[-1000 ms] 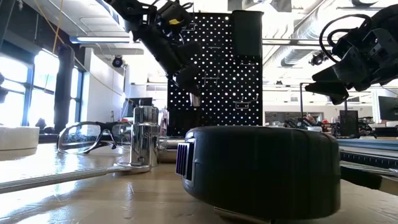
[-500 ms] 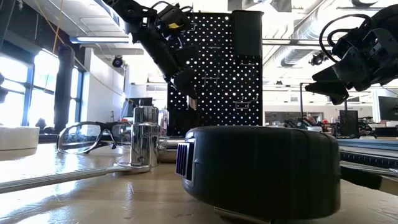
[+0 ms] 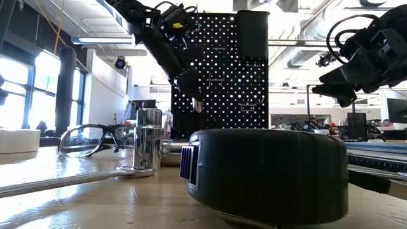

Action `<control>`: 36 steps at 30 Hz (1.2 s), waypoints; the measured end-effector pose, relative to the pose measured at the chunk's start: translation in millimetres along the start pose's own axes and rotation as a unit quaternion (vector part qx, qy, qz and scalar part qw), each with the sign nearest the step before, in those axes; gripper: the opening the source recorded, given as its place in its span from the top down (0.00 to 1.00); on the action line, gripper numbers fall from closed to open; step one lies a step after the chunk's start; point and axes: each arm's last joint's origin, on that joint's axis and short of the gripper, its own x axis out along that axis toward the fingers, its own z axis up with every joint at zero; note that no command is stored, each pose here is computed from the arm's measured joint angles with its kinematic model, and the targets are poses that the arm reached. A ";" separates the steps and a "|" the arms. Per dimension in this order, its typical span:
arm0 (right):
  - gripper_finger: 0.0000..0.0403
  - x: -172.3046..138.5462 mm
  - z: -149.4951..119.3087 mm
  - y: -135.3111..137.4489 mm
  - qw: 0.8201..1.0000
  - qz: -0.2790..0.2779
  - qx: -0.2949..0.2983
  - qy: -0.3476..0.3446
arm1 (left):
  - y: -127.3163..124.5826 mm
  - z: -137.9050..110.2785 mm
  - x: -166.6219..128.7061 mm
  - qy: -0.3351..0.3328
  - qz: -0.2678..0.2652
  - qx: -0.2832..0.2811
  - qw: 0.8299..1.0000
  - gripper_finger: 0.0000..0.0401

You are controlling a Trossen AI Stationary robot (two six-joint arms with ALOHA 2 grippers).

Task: Hang tools onto peg board
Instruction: Put the middle left socket into the bottom black bin on the peg board, then put the bottom socket into the bottom black bin on the peg board

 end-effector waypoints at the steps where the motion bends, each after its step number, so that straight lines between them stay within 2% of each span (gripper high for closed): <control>1: 0.54 0.0 -0.1 0.0 1.000 0.000 0.000 0.000 | 0.0 -0.1 0.0 0.000 0.000 0.000 1.000 0.66; 12: 0.54 0.0 -0.1 0.0 1.000 0.000 0.000 0.000 | 0.0 -0.2 0.2 0.001 0.002 -0.004 1.000 0.50; 26: 0.54 0.0 -0.1 0.1 1.000 0.001 0.005 0.001 | -6.5 2.2 -3.2 0.002 0.015 0.009 1.000 0.50; 36: 0.54 0.0 -0.1 0.0 1.000 0.001 0.005 0.001 | -9.4 16.3 -31.7 -0.033 0.039 0.030 0.998 0.50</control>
